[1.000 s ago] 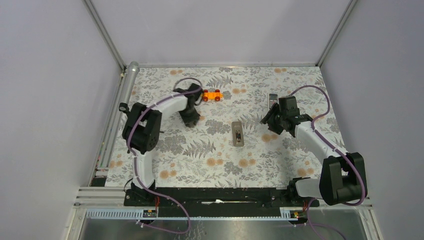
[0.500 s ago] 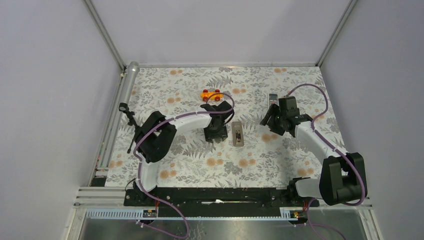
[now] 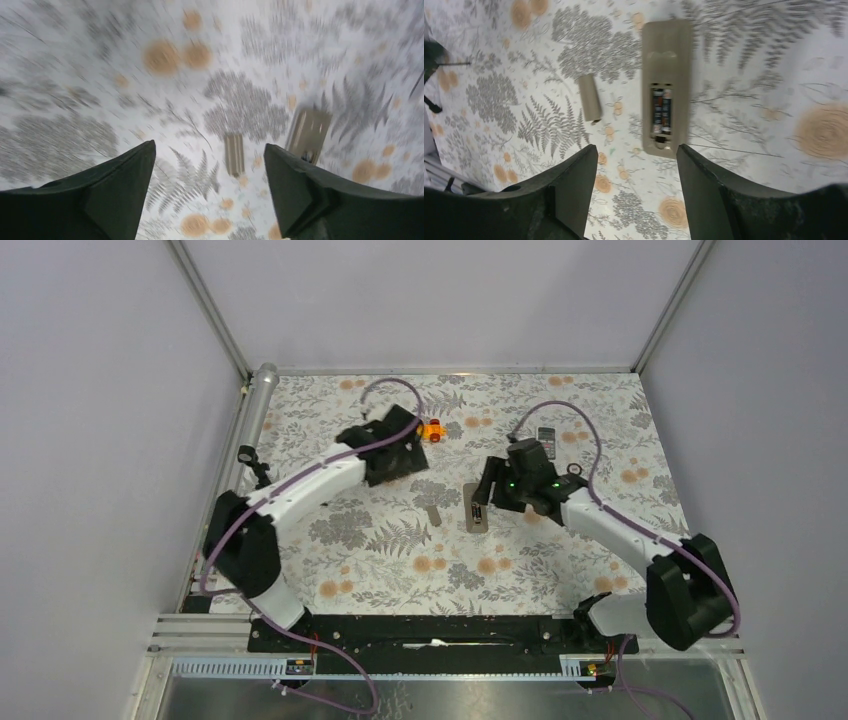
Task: Load the batteries into the remote control
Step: Move the battery cover to the center of the board, then pick up the battery cover at the center of the board.
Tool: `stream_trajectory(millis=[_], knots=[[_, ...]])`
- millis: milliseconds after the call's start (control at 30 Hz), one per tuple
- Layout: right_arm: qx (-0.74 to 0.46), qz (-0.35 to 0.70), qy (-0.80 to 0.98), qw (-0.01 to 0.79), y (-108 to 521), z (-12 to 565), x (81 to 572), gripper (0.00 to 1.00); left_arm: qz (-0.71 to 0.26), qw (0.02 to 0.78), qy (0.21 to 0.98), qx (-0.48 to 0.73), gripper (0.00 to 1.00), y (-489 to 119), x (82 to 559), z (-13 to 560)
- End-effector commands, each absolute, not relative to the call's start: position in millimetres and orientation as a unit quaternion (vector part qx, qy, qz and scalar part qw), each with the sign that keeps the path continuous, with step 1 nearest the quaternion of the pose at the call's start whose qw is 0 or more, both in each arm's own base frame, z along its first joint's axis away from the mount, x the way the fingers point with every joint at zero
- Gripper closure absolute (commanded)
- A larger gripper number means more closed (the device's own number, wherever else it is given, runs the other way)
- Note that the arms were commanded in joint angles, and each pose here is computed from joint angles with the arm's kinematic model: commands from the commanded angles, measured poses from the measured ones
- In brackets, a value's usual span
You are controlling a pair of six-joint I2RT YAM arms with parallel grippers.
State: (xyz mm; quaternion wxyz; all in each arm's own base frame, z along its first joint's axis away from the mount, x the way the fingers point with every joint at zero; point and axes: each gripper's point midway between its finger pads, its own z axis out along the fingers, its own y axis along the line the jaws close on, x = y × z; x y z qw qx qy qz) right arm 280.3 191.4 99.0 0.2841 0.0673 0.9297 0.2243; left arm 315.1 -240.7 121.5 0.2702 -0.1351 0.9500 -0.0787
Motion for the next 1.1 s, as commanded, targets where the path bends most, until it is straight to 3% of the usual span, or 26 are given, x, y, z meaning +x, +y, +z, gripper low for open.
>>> stream_trajectory(millis=[0, 67, 333, 733, 1067], knots=[[-0.002, 0.236, 0.92, 0.313, 244, 120, 292, 0.33, -0.044, 0.363, 0.916, -0.162, 0.08, -179, 355, 167], [-0.023, 0.197, 0.926, 0.32, 255, 115, 297, 0.33, -0.072, 0.362, 0.914, -0.172, 0.01, -166, 366, 176], [-0.082, 0.123, 0.952, 0.269, 311, 73, 296, 0.27, -0.101, 0.424, 0.884, -0.17, 0.01, -130, 391, 232], [-0.131, 0.004, 0.976, 0.176, 312, 31, 274, 0.27, -0.123, 0.448, 0.866, -0.184, 0.03, -116, 392, 244], [-0.13, -0.004, 0.983, 0.127, 319, 21, 267, 0.48, -0.127, 0.444, 0.867, -0.189, 0.04, -110, 391, 240]])
